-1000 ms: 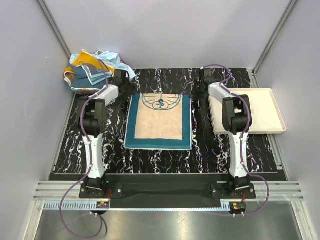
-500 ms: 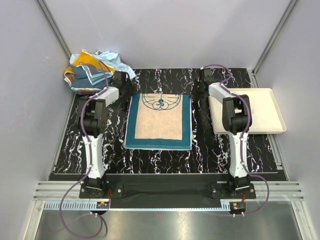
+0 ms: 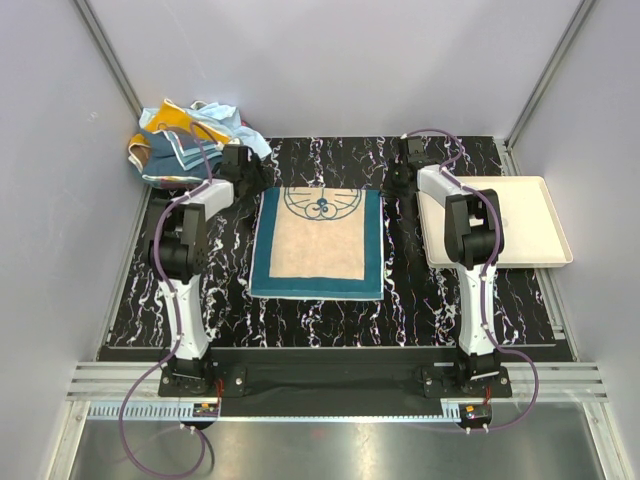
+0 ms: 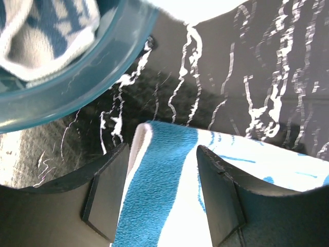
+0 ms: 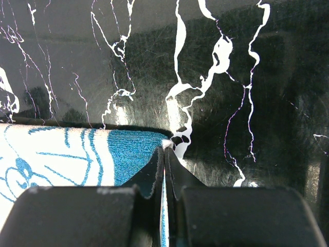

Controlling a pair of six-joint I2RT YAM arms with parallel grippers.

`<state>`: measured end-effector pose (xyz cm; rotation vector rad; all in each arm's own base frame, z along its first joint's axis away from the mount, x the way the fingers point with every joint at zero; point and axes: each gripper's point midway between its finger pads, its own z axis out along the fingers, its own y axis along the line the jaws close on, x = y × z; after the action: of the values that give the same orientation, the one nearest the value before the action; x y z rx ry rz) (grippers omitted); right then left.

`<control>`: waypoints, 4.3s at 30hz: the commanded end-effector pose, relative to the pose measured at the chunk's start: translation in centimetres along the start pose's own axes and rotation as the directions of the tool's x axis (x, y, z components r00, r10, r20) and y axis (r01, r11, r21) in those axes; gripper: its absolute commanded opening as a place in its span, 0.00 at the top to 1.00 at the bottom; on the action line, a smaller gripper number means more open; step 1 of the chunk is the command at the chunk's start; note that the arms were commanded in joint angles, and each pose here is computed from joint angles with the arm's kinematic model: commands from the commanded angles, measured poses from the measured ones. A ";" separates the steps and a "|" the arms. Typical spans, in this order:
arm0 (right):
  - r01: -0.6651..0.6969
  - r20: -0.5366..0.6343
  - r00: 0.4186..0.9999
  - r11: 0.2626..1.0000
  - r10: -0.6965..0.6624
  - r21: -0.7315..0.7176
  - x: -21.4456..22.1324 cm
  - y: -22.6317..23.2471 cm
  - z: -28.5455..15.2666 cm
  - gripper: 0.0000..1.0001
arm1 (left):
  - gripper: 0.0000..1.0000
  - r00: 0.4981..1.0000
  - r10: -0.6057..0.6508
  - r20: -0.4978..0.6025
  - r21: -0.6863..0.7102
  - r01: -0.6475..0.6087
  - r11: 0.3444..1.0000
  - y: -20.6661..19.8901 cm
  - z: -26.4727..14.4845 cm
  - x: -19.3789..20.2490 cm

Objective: Fold and stack the towels
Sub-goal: Fold the towel

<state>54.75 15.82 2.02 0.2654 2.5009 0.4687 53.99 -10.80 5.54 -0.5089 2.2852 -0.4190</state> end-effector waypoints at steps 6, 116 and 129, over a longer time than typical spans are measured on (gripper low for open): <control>0.018 0.052 0.998 1.000 -0.017 -0.014 -2.1 0.7 -1.5 0.96 | 0.48 0.996 0.046 0.073 0.041 -0.049 0.998 -1.4 -1.8 -2.8; -0.033 0.096 0.994 0.964 0.060 -0.266 10.9 3.5 -17.9 1.00 | 1.00 0.986 -0.107 0.130 -0.099 0.121 0.988 4.2 -12.8 5.9; -0.007 0.093 0.995 0.966 0.032 -0.260 13.8 3.6 -19.9 0.99 | 1.00 0.982 -0.104 0.160 -0.027 0.110 0.994 3.6 -16.4 6.8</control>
<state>32.92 17.80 11.44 0.1989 2.3328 0.7804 36.43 -8.98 8.63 -0.6650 2.2131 -0.3685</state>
